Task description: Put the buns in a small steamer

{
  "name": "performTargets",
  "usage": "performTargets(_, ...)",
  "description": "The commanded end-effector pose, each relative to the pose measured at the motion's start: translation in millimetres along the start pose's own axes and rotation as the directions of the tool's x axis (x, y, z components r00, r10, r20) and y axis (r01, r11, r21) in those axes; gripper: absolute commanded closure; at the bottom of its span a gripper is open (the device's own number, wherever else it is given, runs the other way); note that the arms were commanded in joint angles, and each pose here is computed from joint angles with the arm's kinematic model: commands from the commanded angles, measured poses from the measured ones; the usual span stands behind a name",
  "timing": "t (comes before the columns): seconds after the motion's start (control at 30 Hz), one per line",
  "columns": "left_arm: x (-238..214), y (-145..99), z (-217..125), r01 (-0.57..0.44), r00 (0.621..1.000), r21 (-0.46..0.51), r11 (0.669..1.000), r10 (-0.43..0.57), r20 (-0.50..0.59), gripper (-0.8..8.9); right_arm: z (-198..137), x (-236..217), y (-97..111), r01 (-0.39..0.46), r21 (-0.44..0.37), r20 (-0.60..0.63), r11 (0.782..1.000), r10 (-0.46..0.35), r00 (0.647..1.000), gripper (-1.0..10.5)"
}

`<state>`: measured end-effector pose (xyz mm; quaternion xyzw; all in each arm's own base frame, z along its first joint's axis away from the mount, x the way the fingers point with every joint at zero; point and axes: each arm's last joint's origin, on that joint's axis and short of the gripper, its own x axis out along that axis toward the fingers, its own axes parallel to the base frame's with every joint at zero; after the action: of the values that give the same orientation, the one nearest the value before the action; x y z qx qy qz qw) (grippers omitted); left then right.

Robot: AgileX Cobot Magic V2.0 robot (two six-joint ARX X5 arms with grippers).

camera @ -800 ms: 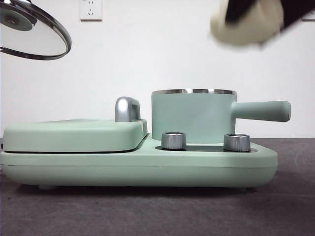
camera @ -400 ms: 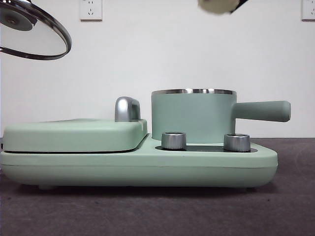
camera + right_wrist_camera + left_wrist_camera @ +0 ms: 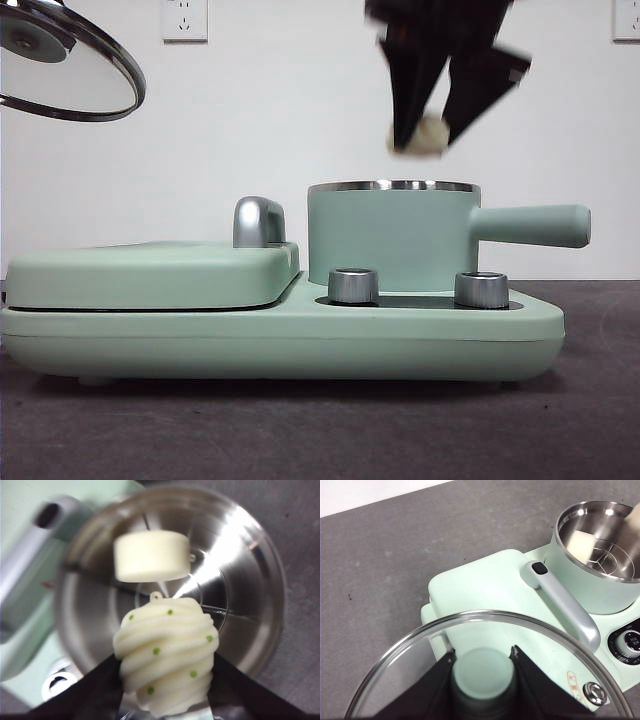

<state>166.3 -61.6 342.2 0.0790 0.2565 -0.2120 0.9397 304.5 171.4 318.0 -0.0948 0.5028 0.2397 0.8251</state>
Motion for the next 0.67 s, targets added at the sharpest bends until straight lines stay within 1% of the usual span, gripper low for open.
performTargets(0.03,-2.7,0.1,6.8,-0.004,0.999,0.005,1.0,0.003,0.043,7.99,7.1,23.0,-2.7,-0.002,-0.024,-0.035,1.0,0.001,0.999,7.3)
performTargets(0.17,-2.7,0.1,6.8,-0.004,0.999,0.005,1.0,0.003,0.043,7.99,8.0,48.9,-6.3,0.0,-0.038,-0.087,0.999,-0.004,0.996,7.3)
performTargets(0.33,-2.7,0.1,6.7,-0.003,0.999,0.005,1.0,0.003,0.042,7.99,11.3,69.8,-7.8,-0.001,-0.047,-0.089,0.999,-0.003,0.996,7.3)
performTargets(0.37,-2.7,0.1,6.7,-0.003,0.999,0.005,1.0,0.003,0.042,7.99,11.5,70.7,-7.9,-0.001,-0.047,-0.089,0.999,-0.003,0.996,7.0)
performTargets(0.4,-2.7,0.1,6.7,-0.003,0.999,0.004,1.0,0.003,0.042,7.99,12.2,71.7,-7.6,-0.001,-0.052,-0.082,0.999,-0.003,0.997,6.4)
performTargets(0.43,-2.7,0.1,6.7,-0.003,0.999,0.004,1.0,0.003,0.042,7.99,12.6,71.8,-7.2,-0.002,-0.056,-0.078,0.998,-0.002,0.997,6.0)
performTargets(0.47,-2.7,0.1,6.7,-0.003,0.999,0.004,1.0,0.003,0.042,7.99,12.8,71.8,-6.8,-0.003,-0.057,-0.076,0.998,-0.002,0.997,5.9)
performTargets(0.57,-2.7,0.1,6.7,-0.003,0.999,0.004,1.0,0.003,0.042,7.99,12.5,64.9,-6.3,-0.003,-0.055,-0.087,0.998,-0.002,0.996,5.8)
performTargets(0.63,-2.7,0.1,6.7,-0.003,0.999,0.004,1.0,0.003,0.041,7.99,13.5,47.3,-4.5,0.0,-0.056,-0.084,0.998,-0.005,0.996,5.9)
performTargets(0.67,-2.7,0.1,6.7,-0.003,0.999,0.004,1.0,0.003,0.041,7.99,14.4,31.7,-2.8,0.0,-0.057,-0.059,0.998,-0.004,0.998,5.9)
